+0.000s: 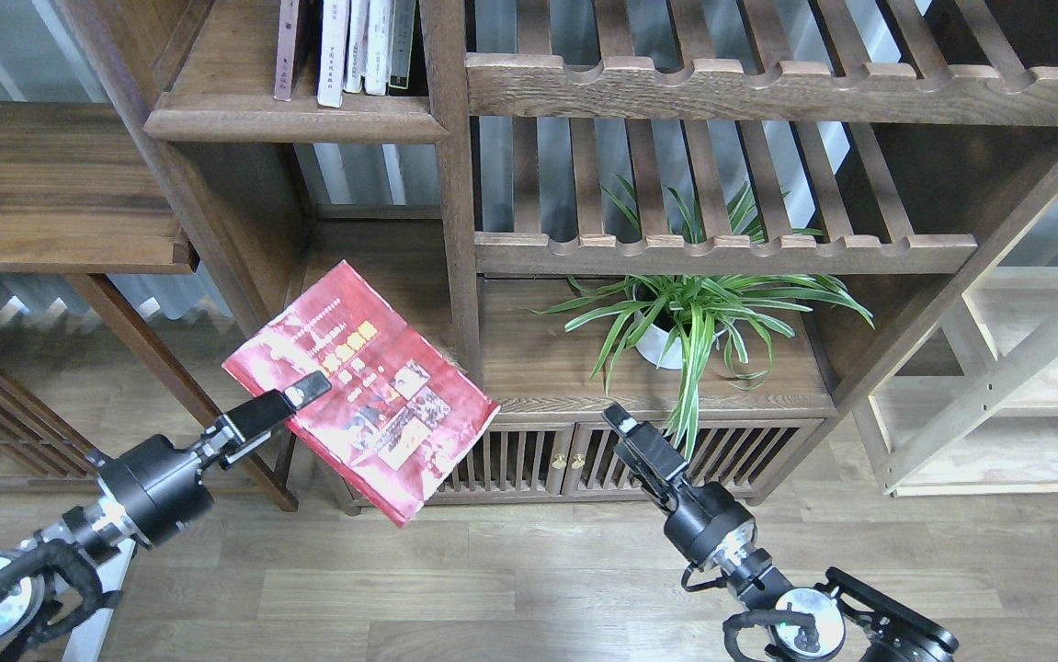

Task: Organize books on shelf
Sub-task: 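Release the red book from the right gripper and withdraw it, then raise the red book with the left gripper toward the top shelf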

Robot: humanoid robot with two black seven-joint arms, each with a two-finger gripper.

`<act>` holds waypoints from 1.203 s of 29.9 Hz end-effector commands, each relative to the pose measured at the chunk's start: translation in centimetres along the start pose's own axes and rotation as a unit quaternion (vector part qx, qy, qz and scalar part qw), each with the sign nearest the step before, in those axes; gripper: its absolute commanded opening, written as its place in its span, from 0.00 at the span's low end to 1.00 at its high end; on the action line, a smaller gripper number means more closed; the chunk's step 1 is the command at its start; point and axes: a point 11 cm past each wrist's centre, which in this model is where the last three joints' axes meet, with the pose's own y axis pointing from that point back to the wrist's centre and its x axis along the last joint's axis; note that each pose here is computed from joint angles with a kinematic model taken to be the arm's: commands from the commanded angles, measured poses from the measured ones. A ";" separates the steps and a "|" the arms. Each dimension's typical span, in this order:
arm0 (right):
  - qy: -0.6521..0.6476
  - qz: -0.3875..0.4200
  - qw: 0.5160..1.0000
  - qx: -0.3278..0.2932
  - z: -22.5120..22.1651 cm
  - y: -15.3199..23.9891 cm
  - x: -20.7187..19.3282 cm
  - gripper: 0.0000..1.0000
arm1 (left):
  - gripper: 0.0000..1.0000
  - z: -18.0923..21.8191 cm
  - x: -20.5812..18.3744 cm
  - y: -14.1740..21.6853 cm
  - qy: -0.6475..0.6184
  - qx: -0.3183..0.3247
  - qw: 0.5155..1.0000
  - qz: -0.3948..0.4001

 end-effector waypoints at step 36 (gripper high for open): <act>-0.081 -0.087 0.987 0.110 -3.1 -5.6 -6.0 0.99 | 0.01 12.8 -6.1 6.4 -0.374 -0.118 0.911 0.127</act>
